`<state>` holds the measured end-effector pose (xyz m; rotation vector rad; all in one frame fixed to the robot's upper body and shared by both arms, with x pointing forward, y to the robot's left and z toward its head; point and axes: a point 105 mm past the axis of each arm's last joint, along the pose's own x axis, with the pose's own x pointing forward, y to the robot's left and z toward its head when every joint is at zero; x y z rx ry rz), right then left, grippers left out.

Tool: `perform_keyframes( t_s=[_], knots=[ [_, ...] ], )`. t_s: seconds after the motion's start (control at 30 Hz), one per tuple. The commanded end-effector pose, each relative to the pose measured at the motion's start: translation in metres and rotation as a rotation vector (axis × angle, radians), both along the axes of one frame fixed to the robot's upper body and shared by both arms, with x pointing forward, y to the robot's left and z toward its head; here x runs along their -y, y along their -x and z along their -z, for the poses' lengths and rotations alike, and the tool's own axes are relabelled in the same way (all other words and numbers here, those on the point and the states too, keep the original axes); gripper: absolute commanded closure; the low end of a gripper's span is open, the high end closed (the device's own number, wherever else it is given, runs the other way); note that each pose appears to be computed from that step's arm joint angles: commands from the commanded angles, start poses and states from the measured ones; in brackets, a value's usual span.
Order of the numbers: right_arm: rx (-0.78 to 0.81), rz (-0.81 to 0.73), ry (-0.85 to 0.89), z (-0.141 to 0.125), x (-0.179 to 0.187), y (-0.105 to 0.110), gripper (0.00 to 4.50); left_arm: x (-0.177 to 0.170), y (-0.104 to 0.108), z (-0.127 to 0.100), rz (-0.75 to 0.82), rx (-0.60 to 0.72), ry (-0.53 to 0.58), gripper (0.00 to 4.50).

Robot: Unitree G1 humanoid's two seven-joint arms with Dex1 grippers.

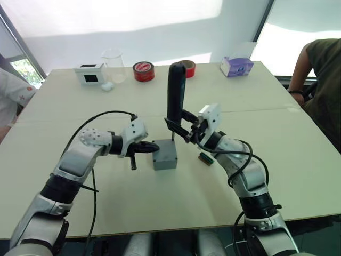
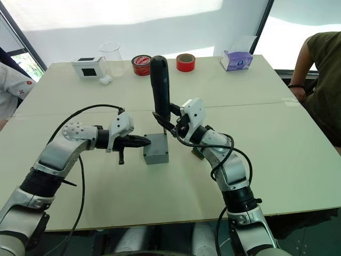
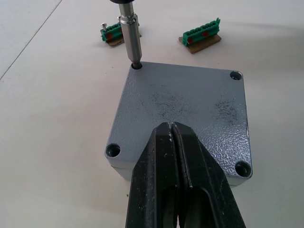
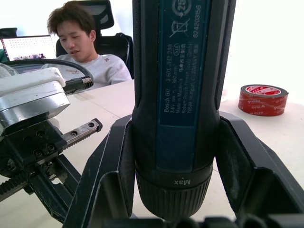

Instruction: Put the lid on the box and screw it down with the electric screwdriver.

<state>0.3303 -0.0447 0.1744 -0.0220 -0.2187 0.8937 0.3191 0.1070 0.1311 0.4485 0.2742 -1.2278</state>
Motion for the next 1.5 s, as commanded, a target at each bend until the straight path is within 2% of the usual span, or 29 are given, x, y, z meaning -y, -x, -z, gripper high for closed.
perform_keyframes(
  t_s=[0.03,0.4,0.6,0.83,0.93,1.0,1.07,1.1,1.17,1.3,1.37,1.43,1.5],
  knots=[
    [-0.202,0.008,0.105,0.06,-0.001,0.001,2.7,0.001,0.003,0.008,0.0,-0.029,-0.013,4.5],
    [-0.206,0.012,0.117,0.064,0.0,0.002,2.7,0.002,0.003,0.008,0.007,-0.031,-0.012,4.5],
    [-0.175,0.016,0.103,0.054,0.002,0.001,2.7,0.002,0.003,0.009,0.009,-0.032,-0.013,4.5],
    [0.011,-0.008,-0.013,-0.039,0.011,0.002,2.7,-0.001,-0.001,0.012,-0.009,-0.04,0.003,4.5],
    [0.049,-0.023,-0.027,-0.064,0.015,0.005,2.7,-0.001,-0.002,0.01,-0.014,-0.044,0.019,4.5],
    [0.074,-0.031,-0.052,-0.09,0.02,0.007,2.7,0.001,-0.004,0.004,-0.014,-0.053,0.07,4.5],
    [0.033,-0.002,-0.198,-0.145,0.042,0.005,2.7,0.001,-0.01,-0.021,-0.035,-0.019,0.191,4.5],
    [0.004,0.005,-0.232,-0.16,0.05,0.006,2.7,0.0,-0.012,-0.031,-0.042,-0.007,0.237,4.5],
    [-0.096,0.044,-0.242,-0.171,0.071,0.003,2.7,-0.003,-0.012,-0.052,-0.055,0.016,0.317,4.5],
    [-0.293,0.173,-0.217,-0.166,0.109,-0.007,2.7,-0.01,0.003,-0.054,-0.018,-0.01,0.251,4.5],
    [-0.482,0.346,-0.018,-0.123,0.143,-0.013,2.7,-0.01,0.021,-0.055,0.056,-0.034,0.199,4.5],
    [-0.737,0.484,0.067,-0.077,0.184,-0.013,2.7,-0.007,0.039,-0.058,0.128,-0.061,0.168,4.5],
    [-0.88,0.484,0.11,-0.051,0.198,-0.005,2.7,-0.001,0.051,-0.06,0.18,-0.074,0.157,4.5]
  ],
)
